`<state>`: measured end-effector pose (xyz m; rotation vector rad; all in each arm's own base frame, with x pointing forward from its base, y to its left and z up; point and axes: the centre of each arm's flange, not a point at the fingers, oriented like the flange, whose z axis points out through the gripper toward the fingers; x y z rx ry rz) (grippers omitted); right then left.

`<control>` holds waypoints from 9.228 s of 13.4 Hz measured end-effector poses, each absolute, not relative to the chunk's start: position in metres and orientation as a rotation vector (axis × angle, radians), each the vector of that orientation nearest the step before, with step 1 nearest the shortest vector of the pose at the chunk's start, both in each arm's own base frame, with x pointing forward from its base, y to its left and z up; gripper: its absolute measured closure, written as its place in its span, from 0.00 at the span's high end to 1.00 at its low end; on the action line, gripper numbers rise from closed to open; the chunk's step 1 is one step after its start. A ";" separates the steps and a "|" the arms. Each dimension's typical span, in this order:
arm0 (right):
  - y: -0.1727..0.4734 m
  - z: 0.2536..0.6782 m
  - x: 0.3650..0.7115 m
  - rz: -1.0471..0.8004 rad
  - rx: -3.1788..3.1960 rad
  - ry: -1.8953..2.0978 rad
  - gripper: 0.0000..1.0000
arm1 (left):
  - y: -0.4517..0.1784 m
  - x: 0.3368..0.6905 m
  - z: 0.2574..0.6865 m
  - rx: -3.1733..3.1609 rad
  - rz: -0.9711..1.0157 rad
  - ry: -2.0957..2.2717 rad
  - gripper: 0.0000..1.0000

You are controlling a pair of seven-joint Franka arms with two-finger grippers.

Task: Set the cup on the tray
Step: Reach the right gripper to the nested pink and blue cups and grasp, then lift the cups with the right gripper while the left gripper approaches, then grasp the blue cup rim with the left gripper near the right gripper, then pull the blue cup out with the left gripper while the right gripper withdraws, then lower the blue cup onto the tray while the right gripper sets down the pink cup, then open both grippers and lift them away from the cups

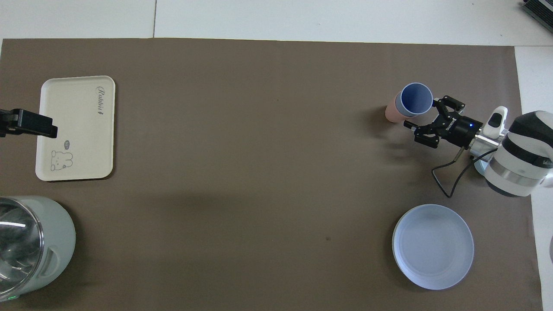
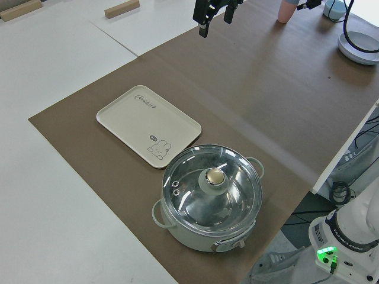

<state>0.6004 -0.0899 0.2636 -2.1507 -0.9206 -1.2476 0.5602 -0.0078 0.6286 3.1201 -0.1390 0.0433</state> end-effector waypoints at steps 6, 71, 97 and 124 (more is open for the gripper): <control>-0.075 0.262 0.603 -1.301 -2.154 -0.896 1.00 | -0.008 0.560 0.629 3.120 0.044 -0.139 1.00; 0.281 0.523 0.568 -0.552 -2.585 -1.568 0.82 | -0.286 0.584 0.570 2.369 0.193 0.035 0.06; -0.105 0.277 0.641 -1.343 -2.103 -0.991 0.82 | 0.170 0.623 0.400 3.081 0.565 0.207 0.06; -0.123 0.374 0.616 -1.450 -2.007 -0.787 1.00 | -0.021 0.616 0.614 3.151 0.097 -0.117 1.00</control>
